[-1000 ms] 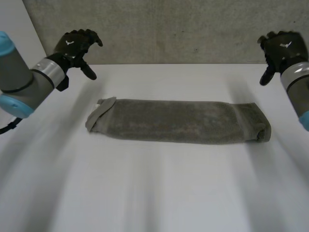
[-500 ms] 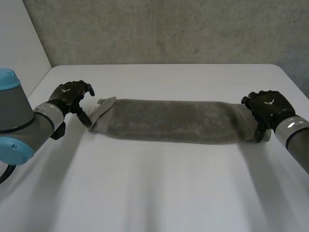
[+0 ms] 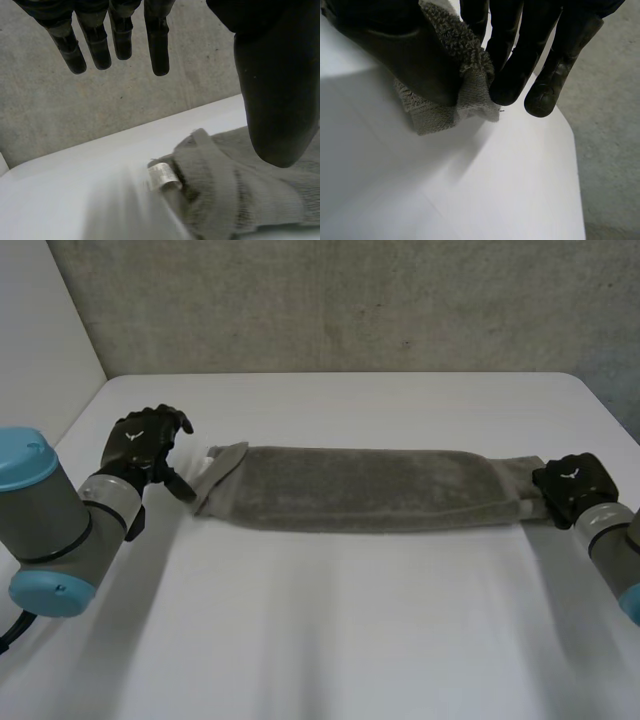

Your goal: Fold the towel.

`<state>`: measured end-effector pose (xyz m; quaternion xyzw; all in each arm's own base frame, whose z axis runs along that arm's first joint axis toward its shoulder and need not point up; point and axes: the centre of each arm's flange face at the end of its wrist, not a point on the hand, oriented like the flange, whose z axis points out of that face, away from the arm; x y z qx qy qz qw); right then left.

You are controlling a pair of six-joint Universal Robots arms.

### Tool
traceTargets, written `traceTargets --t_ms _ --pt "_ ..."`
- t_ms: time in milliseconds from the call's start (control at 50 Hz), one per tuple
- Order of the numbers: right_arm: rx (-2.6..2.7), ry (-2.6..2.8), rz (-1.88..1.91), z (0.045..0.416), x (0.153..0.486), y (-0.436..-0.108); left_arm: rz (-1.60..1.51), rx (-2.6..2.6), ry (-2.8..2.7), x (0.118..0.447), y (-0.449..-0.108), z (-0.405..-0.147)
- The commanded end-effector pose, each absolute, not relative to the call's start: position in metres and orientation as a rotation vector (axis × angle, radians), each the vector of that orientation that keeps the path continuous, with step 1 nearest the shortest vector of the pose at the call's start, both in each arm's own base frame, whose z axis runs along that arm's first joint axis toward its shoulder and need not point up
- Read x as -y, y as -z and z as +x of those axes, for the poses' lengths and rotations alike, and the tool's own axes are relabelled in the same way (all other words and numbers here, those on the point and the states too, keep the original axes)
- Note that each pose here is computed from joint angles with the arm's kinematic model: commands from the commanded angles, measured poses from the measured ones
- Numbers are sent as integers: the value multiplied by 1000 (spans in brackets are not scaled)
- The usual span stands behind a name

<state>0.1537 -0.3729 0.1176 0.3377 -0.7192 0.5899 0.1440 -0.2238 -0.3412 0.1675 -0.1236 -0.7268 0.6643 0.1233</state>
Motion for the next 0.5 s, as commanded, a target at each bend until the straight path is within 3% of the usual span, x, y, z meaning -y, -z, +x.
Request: traceTargets --t_ms 20,140,260,300,320,360,420,460,480,500 --pt "2043 -1670 858 121 386 -132 -350 2130 -1939 343 -166 -219" --pt "1936 -1544 833 96 400 -155 -347 2132 -1941 344 -166 -218" --pt "1779 -1515 853 102 408 -184 -346 2133 -1942 345 -166 -218" --pt "1679 -1631 905 154 400 -212 -346 2132 -1943 345 -166 -218" --pt "1678 -1632 905 154 400 -212 -346 2132 -1943 345 -166 -218" --pt "1577 -1802 1005 225 376 -236 -344 2134 -1943 345 -166 -217" --pt "1535 -1882 1054 257 359 -245 -341 2136 -1944 345 -166 -216" --pt "1456 -2027 1160 316 321 -254 -341 2133 -1948 346 -166 -216" --pt "1456 -2027 1161 316 320 -254 -341 2133 -1948 346 -166 -216" --pt "1421 -2092 1226 344 300 -250 -343 2133 -1945 346 -166 -217"
